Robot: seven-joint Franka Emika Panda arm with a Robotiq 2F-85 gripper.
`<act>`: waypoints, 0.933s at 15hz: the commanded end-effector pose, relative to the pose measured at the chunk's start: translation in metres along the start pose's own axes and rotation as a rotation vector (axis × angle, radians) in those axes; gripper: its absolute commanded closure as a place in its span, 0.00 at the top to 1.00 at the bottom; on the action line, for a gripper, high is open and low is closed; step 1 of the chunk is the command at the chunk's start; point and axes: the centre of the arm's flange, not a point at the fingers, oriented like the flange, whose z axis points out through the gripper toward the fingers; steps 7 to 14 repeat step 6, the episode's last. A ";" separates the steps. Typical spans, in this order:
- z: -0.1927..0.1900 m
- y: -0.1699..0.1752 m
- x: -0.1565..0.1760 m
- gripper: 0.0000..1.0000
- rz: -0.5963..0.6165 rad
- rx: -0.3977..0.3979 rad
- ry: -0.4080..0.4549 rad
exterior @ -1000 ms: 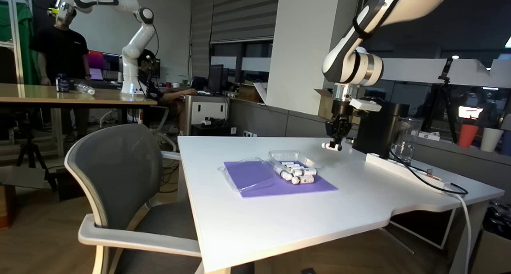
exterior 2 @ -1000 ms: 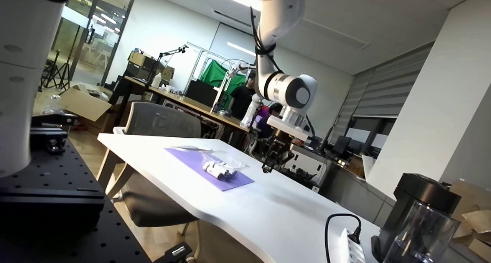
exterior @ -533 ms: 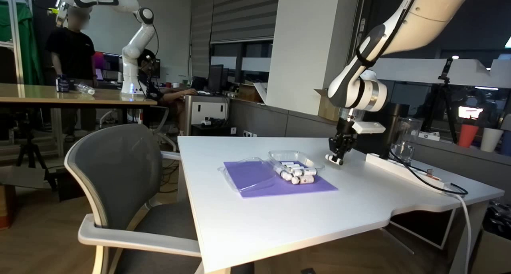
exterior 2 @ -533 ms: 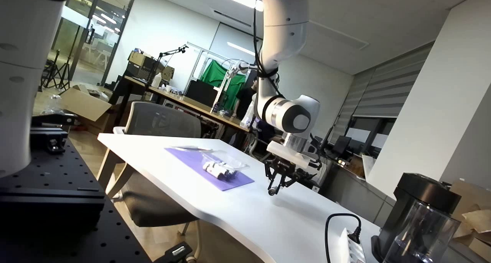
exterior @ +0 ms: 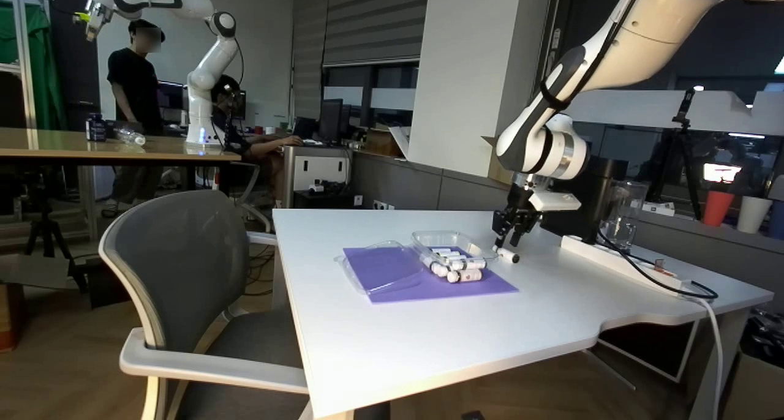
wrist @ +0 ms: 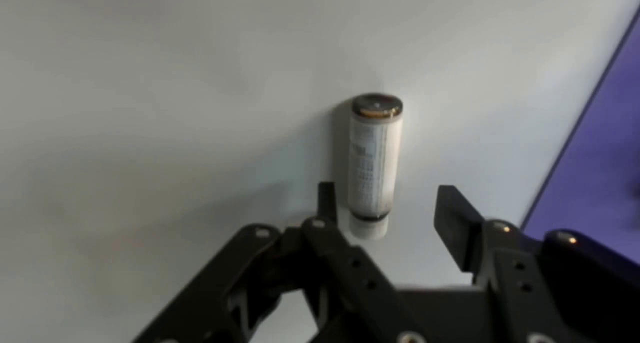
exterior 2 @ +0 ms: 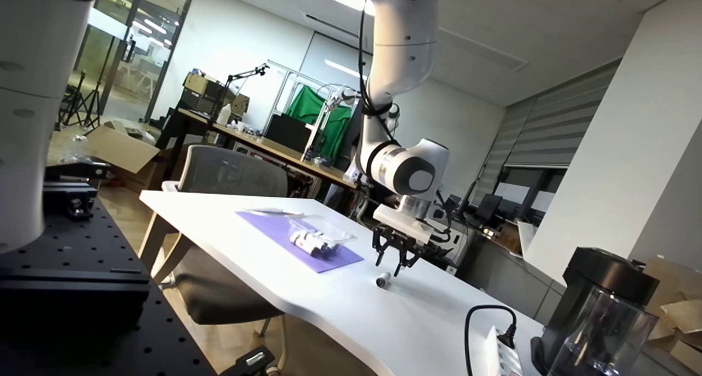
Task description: Pick an object from the plastic box and put it on the table
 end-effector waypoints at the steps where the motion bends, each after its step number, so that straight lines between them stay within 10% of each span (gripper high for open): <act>1: -0.042 -0.013 0.018 0.85 0.052 0.002 0.034; 3: -0.060 -0.020 0.023 0.98 0.067 -0.034 0.008; 4: -0.034 -0.011 0.022 0.82 0.028 -0.008 0.036; 6: -0.049 -0.013 0.028 0.95 0.041 -0.018 0.032; 14: -0.049 -0.013 0.028 0.95 0.041 -0.018 0.032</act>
